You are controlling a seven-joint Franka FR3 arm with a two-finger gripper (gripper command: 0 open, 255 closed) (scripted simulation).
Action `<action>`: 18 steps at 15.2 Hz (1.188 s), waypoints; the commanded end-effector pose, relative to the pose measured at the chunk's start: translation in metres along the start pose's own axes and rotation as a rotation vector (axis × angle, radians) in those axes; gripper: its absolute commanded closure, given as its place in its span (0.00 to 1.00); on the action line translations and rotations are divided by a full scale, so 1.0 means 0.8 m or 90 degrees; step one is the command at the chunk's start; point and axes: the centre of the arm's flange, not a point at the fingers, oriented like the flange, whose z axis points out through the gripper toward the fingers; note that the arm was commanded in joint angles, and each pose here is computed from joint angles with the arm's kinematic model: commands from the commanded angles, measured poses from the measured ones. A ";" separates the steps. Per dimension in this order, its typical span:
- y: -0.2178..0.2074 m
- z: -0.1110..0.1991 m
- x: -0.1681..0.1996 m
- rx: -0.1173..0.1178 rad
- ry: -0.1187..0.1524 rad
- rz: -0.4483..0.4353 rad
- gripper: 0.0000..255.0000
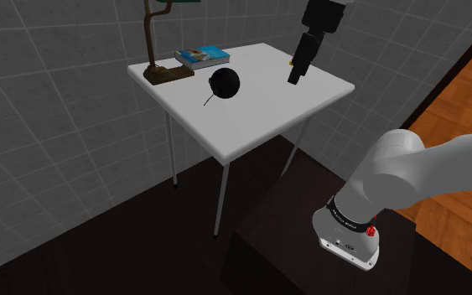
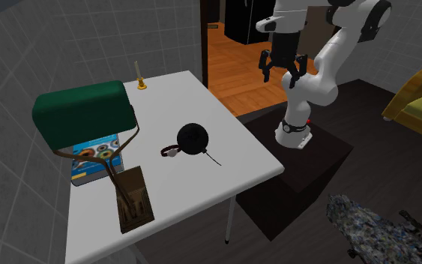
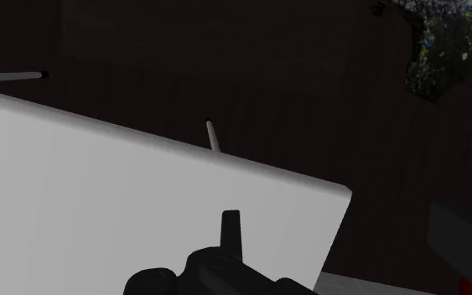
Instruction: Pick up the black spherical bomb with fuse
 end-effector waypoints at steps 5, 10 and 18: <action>-0.028 0.036 0.043 -0.029 0.034 0.136 0.00; -0.048 0.080 0.105 -0.064 0.077 0.307 0.00; -0.037 0.141 0.214 -0.122 0.145 0.580 0.00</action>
